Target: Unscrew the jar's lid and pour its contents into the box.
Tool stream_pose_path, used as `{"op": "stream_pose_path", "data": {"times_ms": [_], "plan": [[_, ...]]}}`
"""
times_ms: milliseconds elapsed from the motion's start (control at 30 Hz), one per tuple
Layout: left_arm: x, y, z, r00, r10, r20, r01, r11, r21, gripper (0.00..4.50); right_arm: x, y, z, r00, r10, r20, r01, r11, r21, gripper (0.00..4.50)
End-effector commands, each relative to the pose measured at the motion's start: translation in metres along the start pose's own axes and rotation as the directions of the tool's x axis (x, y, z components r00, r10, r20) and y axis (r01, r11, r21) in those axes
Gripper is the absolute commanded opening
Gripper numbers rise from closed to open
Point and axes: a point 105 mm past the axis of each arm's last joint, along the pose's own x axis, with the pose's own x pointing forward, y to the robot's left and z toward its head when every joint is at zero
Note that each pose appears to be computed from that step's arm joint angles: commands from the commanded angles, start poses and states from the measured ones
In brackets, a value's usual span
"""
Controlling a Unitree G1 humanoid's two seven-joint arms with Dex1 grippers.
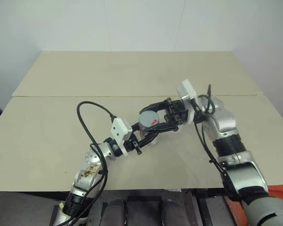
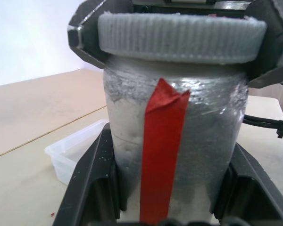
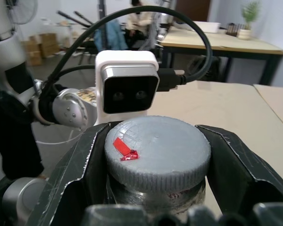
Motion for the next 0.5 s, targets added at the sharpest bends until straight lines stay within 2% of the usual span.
{"op": "stream_pose_path", "data": {"times_ms": [33, 100, 267, 500], "plan": [[0.0, 0.004, 0.022, 0.996, 0.008, 0.084, -0.014, 0.998, 0.065, 1.93, -0.006, 0.001, 0.003, 0.999, 0.05, -0.009, -0.051, 0.998, -0.036, 2.88], [0.0, 0.004, 0.021, 0.996, 0.012, 0.083, -0.017, 0.997, 0.069, 1.93, -0.006, 0.0, 0.003, 0.998, 0.057, 0.0, -0.057, 0.998, -0.013, 2.88], [0.001, 0.005, 0.02, 0.996, 0.02, 0.084, -0.026, 0.997, 0.072, 1.93, -0.01, -0.002, 0.007, 0.999, 0.039, 0.031, -0.038, 0.999, -0.029, 4.42], [0.003, 0.009, 0.015, 0.994, 0.066, 0.082, -0.073, 0.994, 0.082, 1.93, -0.022, 0.005, 0.018, 0.992, -0.114, 0.051, 0.121, 0.979, -0.165, 4.47]]}}
